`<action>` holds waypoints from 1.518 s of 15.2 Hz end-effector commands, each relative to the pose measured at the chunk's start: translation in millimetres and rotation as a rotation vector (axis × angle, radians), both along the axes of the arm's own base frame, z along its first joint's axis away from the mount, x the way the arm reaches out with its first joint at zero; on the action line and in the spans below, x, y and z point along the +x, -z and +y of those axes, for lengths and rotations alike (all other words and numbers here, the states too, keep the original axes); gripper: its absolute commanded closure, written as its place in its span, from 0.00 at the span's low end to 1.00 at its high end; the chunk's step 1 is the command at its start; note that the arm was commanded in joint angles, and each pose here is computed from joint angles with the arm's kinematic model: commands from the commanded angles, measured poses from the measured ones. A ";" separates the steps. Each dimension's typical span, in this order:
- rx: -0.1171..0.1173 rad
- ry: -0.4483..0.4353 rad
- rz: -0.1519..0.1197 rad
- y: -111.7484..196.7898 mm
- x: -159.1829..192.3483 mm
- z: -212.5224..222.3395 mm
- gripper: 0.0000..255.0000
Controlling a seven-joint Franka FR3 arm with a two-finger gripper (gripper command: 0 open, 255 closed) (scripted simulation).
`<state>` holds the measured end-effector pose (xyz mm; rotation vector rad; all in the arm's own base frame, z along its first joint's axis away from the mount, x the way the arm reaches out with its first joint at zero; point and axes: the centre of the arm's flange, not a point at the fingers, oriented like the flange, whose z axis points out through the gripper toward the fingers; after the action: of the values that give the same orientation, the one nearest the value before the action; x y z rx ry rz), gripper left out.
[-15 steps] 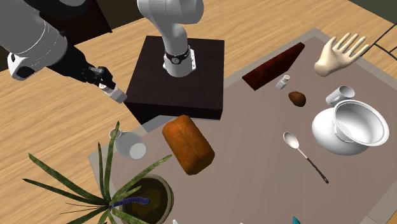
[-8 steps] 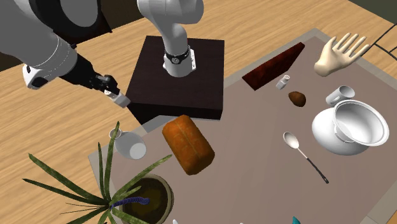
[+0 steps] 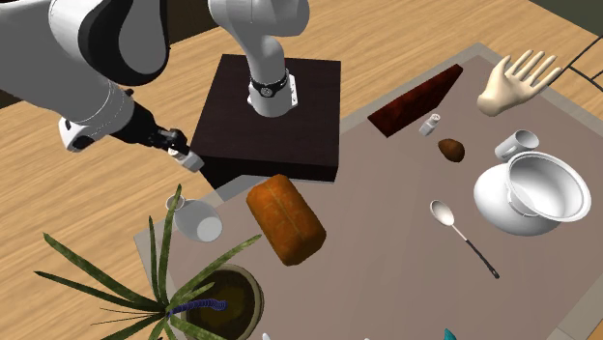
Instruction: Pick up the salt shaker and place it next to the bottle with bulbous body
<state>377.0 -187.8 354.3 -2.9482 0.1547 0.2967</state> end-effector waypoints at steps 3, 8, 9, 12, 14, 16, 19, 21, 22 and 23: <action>0.000 0.000 -0.001 21.0 -0.7 0.0 1.00; 0.000 0.000 -0.001 47.4 -0.7 0.0 1.00; 0.000 0.000 -0.001 52.7 -0.7 0.0 1.00; 0.000 0.000 -0.001 68.5 -0.7 0.0 1.00; 0.000 0.000 -0.001 79.1 -0.7 0.0 1.00; 0.000 0.000 -0.001 89.7 -0.7 0.0 1.00; 0.000 0.000 -0.001 105.5 -0.7 0.0 1.00; 0.000 0.000 -0.001 116.1 -0.7 0.0 1.00; 0.000 0.000 -0.001 121.3 -0.7 0.0 1.00; 0.000 0.000 -0.001 126.6 -0.7 0.0 1.00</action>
<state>374.7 -187.9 234.8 -2.9481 0.1548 0.2963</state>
